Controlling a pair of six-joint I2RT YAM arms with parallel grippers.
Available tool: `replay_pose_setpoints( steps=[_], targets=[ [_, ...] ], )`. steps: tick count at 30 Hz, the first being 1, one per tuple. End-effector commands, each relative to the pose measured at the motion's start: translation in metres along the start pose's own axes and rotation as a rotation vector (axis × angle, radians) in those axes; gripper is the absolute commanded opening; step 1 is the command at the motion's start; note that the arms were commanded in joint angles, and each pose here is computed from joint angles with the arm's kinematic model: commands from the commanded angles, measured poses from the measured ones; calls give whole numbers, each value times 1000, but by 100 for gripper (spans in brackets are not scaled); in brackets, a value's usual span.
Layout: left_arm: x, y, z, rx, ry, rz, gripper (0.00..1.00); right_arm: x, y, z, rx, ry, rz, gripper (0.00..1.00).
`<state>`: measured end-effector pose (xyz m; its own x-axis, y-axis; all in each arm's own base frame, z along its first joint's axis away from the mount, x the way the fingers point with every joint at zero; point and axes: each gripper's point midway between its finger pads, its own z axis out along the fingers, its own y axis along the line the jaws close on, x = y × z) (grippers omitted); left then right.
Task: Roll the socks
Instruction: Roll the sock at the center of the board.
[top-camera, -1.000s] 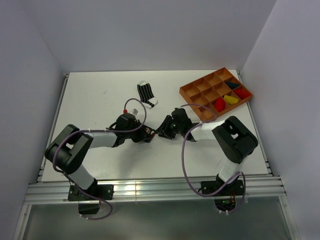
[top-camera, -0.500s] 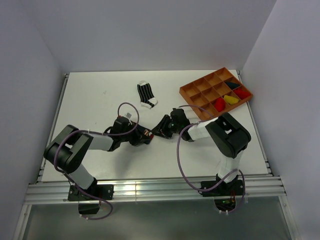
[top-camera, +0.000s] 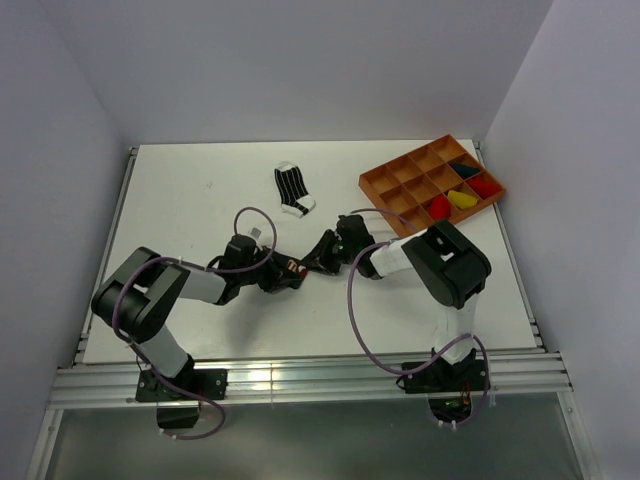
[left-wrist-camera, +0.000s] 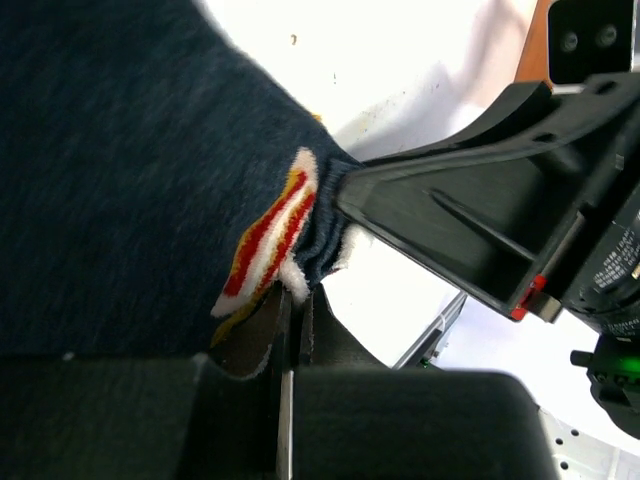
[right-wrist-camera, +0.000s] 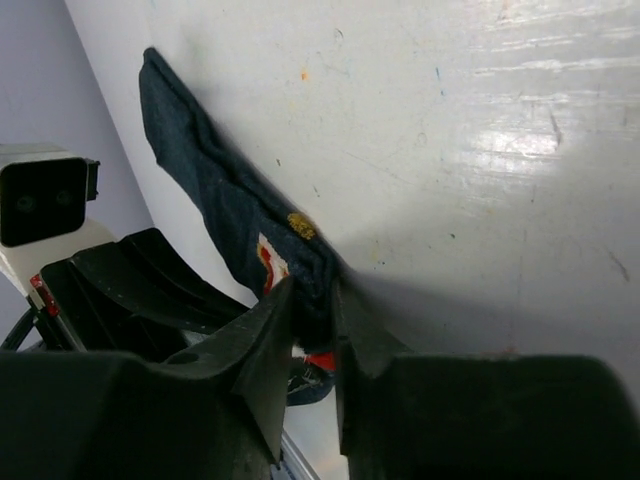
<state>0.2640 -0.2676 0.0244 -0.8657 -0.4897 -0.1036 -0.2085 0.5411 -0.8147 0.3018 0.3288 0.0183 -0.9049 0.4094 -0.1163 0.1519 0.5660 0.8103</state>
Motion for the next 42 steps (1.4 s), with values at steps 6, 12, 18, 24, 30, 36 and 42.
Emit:
replay_pose_setpoints(
  steps=[6, 12, 18, 24, 30, 36, 42],
  targets=[
    [2, 10, -3, -37, -1, 32, 1, 2, -30, 3, 159, 20, -66, 0],
    [-19, 6, -19, -146, -129, 170, 30, -15, -27, -12, 272, -30, -134, 0],
    [-32, -25, -42, -278, -346, 470, 44, -19, -27, -18, 344, -39, -155, 0],
    [-8, -75, -47, -239, -511, 820, 45, -19, -25, -19, 379, -29, -161, 0],
    [16, -75, -24, -255, -486, 977, 43, -15, -28, -18, 398, -2, -159, 0],
    [23, -70, -8, -278, -478, 1032, 40, -13, -29, -18, 398, 10, -157, 0],
    [20, -67, 0, -298, -483, 1053, 40, -11, -30, -17, 391, 18, -151, 0]
  ],
)
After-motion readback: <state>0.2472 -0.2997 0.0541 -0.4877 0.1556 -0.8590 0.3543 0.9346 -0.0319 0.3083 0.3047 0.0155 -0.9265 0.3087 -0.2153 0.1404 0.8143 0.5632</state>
